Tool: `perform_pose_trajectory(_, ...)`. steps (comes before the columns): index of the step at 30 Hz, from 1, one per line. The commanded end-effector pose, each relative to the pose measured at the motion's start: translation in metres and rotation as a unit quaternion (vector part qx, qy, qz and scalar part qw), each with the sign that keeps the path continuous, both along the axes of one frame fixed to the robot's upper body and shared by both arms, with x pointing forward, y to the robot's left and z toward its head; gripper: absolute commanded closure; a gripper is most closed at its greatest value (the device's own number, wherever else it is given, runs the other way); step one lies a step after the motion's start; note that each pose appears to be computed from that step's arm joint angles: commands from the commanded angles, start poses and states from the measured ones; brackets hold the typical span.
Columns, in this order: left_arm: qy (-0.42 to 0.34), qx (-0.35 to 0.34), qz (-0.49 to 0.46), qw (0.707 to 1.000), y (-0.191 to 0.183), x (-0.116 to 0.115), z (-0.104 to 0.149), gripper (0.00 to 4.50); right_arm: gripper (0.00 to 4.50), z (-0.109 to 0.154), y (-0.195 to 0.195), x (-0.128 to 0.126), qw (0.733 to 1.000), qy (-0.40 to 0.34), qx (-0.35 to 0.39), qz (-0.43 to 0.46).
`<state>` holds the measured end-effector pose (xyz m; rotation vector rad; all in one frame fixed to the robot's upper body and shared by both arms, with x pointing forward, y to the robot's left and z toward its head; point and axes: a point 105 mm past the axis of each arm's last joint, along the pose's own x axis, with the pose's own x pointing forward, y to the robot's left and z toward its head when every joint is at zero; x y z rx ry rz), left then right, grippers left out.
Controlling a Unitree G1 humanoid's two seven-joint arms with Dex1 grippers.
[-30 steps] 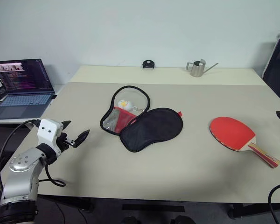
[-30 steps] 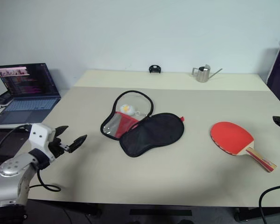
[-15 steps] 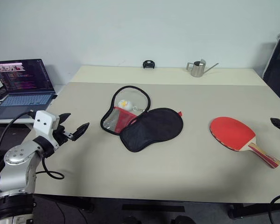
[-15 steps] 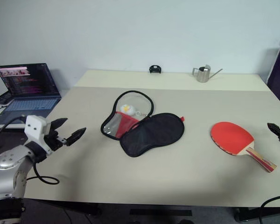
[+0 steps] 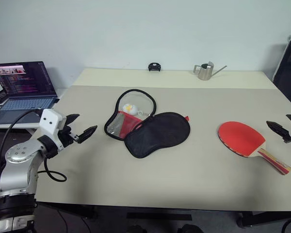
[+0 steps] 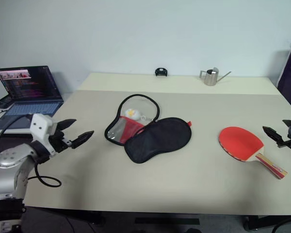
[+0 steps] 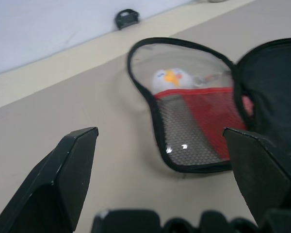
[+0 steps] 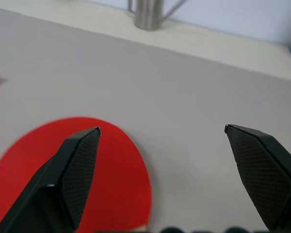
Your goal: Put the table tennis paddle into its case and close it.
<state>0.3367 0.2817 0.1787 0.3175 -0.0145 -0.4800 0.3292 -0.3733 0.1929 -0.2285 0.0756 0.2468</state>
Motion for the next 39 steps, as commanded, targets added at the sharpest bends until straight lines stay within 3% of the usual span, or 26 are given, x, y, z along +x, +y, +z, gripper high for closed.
perform_pose_trajectory(1, -0.014, 0.006, -0.032, 0.999, -0.009, 0.001, 0.018, 0.00, 0.01, 0.021, 0.024, -0.004, 0.998, -0.017, 0.013, 0.051)
perform_pose_trajectory(9, 0.055, -0.018, -0.172, 0.983, -0.048, -0.005, 0.017, 0.00, 0.01, 0.010, 0.116, -0.021, 0.978, 0.048, 0.040, 0.200)
perform_pose_trajectory(16, 0.075, -0.009, -0.224, 0.972, -0.058, -0.004, 0.018, 0.00, 0.01, -0.007, 0.183, -0.022, 0.958, 0.084, 0.057, 0.268)
perform_pose_trajectory(21, 0.071, -0.014, -0.258, 0.964, -0.068, -0.003, 0.025, 0.00, 0.01, -0.018, 0.203, -0.004, 0.960, 0.092, 0.056, 0.258)
perform_pose_trajectory(28, 0.075, 0.003, -0.286, 0.955, -0.078, -0.004, 0.024, 0.00, 0.01, -0.043, 0.229, 0.023, 0.962, 0.165, 0.089, 0.197)
perform_pose_trajectory(39, 0.075, 0.010, -0.292, 0.953, -0.081, -0.003, 0.024, 0.00, 0.01, -0.076, 0.261, 0.026, 0.946, 0.239, 0.088, 0.203)
